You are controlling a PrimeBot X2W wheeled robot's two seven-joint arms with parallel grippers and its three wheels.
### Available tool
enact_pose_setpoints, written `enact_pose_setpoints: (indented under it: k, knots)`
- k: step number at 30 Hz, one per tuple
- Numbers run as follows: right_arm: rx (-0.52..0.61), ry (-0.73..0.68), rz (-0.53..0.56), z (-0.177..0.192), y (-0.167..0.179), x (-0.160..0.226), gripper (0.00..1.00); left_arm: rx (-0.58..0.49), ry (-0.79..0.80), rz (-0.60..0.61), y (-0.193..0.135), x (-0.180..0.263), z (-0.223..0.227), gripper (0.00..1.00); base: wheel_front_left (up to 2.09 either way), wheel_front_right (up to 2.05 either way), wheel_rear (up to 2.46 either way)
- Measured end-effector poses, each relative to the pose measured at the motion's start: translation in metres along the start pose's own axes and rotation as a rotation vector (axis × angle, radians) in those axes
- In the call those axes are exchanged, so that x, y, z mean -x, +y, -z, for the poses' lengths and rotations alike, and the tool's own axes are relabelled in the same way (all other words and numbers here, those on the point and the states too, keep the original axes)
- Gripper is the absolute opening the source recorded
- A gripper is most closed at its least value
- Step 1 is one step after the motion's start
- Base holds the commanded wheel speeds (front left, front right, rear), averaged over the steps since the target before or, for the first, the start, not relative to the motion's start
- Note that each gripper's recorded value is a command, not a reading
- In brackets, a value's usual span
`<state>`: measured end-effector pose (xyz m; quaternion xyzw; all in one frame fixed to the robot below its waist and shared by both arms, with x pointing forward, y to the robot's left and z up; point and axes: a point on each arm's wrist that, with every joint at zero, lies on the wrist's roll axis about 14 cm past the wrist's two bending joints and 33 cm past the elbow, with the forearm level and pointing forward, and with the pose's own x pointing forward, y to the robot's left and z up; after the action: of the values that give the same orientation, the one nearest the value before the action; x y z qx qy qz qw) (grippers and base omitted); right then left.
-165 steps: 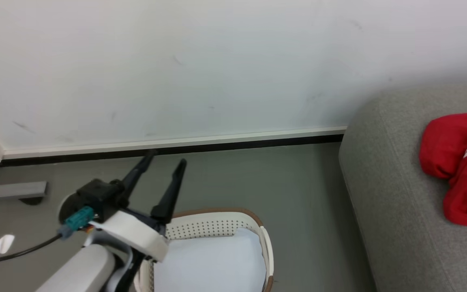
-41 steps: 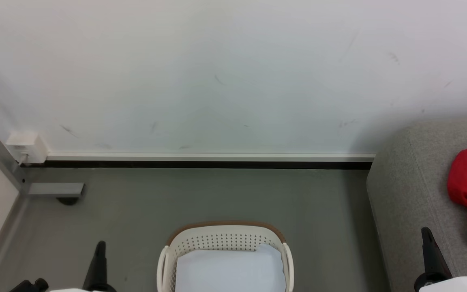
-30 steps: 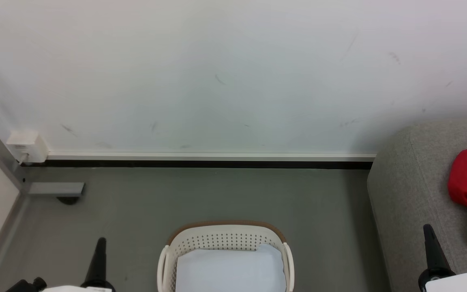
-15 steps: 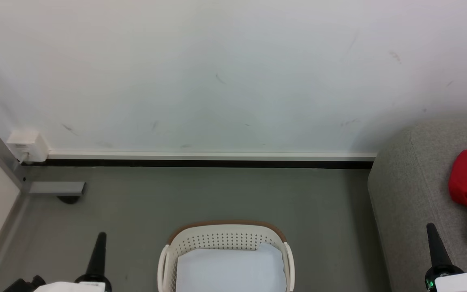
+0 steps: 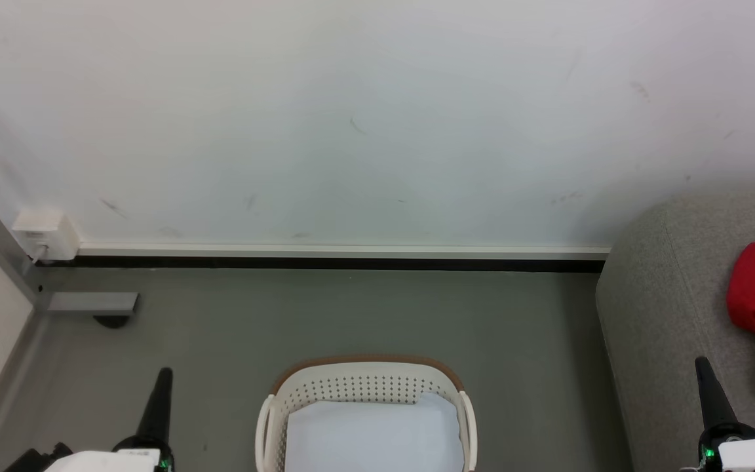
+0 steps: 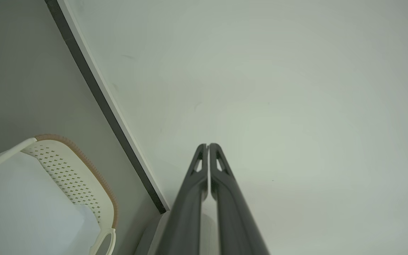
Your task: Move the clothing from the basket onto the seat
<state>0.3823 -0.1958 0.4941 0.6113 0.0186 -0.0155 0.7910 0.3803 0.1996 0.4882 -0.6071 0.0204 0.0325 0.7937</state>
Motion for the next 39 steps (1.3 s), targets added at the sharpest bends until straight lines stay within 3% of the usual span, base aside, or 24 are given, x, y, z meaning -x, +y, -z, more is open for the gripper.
enact_pose_setpoints:
  k: [39]
  knots:
    - [-0.255, -0.002, -0.036, -0.007, 0.008, -0.004, 0.0, 0.265, 0.02, 0.061, -0.015, -0.006, -0.003, 0.0, 0.0, 0.0, 0.0]
